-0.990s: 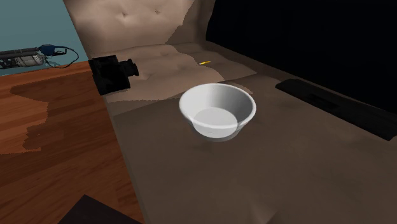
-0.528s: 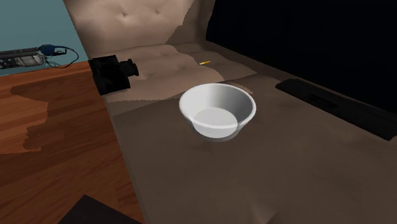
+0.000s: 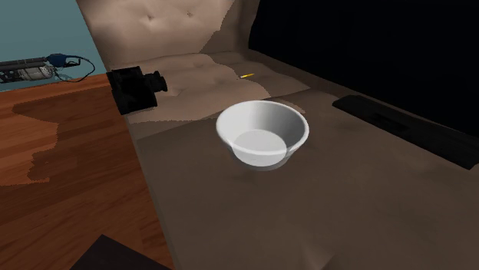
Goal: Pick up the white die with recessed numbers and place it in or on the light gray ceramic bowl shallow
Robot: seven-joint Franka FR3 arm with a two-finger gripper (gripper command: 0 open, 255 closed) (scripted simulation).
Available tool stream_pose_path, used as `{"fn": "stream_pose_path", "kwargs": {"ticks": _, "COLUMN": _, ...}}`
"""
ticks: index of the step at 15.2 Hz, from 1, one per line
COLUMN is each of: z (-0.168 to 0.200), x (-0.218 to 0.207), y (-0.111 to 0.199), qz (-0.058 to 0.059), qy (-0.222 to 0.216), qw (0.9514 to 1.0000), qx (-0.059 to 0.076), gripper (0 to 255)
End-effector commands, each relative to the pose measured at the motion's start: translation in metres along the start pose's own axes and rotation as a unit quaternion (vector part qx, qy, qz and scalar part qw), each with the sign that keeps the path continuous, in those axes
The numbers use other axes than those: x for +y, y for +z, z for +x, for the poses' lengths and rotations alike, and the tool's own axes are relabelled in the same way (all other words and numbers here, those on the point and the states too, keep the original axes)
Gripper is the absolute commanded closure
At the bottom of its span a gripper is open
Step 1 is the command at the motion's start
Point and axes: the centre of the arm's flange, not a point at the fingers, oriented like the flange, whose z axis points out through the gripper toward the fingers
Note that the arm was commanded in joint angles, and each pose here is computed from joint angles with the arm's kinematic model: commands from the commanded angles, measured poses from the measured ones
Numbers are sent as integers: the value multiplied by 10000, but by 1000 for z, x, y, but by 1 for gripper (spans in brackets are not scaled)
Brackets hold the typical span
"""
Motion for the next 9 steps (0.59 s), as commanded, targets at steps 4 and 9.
{"fn": "stream_pose_path", "kwargs": {"ticks": 4, "z": 0, "x": 0, "y": -26, "qz": 1, "qy": 0, "qw": 10000, "qx": 1, "gripper": 255}}
{"fn": "stream_pose_path", "kwargs": {"ticks": 9, "z": -1, "x": 0, "y": -53, "qz": 1, "qy": 0, "qw": 10000, "qx": 1, "gripper": 255}}
